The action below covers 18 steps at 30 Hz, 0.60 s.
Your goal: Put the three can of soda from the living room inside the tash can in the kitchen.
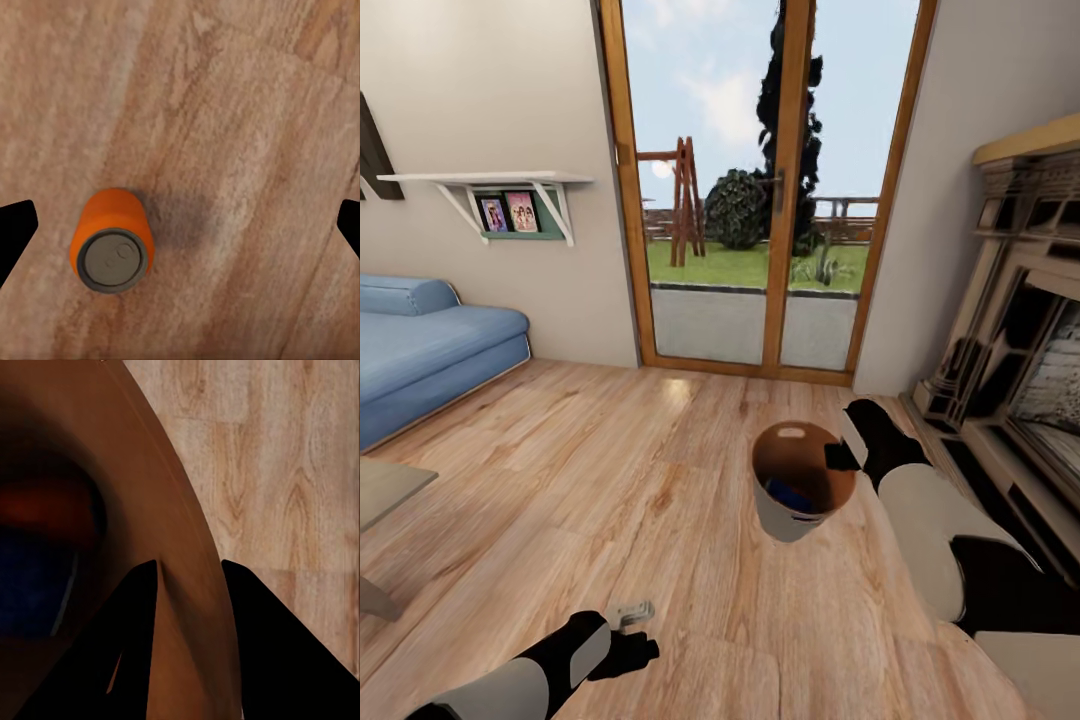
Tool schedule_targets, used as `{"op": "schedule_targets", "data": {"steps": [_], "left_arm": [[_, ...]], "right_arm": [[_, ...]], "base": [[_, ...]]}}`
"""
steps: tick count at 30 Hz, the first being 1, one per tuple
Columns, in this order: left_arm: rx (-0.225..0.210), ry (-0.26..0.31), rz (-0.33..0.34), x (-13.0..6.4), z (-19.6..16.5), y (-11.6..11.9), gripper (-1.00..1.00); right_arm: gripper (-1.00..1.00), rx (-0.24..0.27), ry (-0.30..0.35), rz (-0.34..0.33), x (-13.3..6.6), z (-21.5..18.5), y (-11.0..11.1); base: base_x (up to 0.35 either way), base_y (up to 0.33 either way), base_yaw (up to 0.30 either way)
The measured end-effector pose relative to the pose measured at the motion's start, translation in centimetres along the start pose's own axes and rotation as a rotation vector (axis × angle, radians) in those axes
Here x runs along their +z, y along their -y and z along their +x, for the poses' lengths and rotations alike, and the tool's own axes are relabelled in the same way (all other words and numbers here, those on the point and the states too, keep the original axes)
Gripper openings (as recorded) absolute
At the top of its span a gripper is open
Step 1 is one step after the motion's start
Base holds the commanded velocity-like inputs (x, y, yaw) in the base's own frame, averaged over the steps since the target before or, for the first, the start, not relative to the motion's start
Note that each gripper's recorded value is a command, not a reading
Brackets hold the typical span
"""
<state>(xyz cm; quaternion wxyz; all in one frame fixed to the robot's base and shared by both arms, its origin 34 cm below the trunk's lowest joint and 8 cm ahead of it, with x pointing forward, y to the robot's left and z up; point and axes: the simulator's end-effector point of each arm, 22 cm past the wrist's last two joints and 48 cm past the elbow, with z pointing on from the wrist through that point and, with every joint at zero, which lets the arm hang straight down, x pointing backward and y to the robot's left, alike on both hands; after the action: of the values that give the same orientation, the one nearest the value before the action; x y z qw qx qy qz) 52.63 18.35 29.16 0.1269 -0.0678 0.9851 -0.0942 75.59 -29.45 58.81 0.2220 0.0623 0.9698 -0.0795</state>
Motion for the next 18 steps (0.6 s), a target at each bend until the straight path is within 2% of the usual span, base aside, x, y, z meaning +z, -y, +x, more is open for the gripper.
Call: {"op": "schedule_targets", "data": {"steps": [3, 6, 12, 18], "left_arm": [[0.0, -0.001, 0.0, 0.6, 0.4, -0.2, 1.0], [0.0, -0.002, -0.001, 1.2, 0.8, -0.4, 1.0], [-0.002, -0.002, 0.0, 1.4, 0.9, -0.4, 1.0], [-0.002, -0.003, 0.001, 2.2, 1.3, -0.6, 1.0]], "right_arm": [[-1.0, -0.023, -0.027, 0.01, -0.1, -0.2, -0.6], [-1.0, -0.015, -0.041, -0.015, 0.2, 0.3, -1.3], [-1.0, -0.035, -0.043, 0.01, 0.3, 0.3, -1.0], [-1.0, -0.037, -0.044, -0.001, 0.7, 0.9, -2.2]], "base": [[0.0, 0.0, 0.0], [0.0, 0.0, 0.0], [0.0, 0.0, 0.0], [0.0, 0.0, 0.0]]}}
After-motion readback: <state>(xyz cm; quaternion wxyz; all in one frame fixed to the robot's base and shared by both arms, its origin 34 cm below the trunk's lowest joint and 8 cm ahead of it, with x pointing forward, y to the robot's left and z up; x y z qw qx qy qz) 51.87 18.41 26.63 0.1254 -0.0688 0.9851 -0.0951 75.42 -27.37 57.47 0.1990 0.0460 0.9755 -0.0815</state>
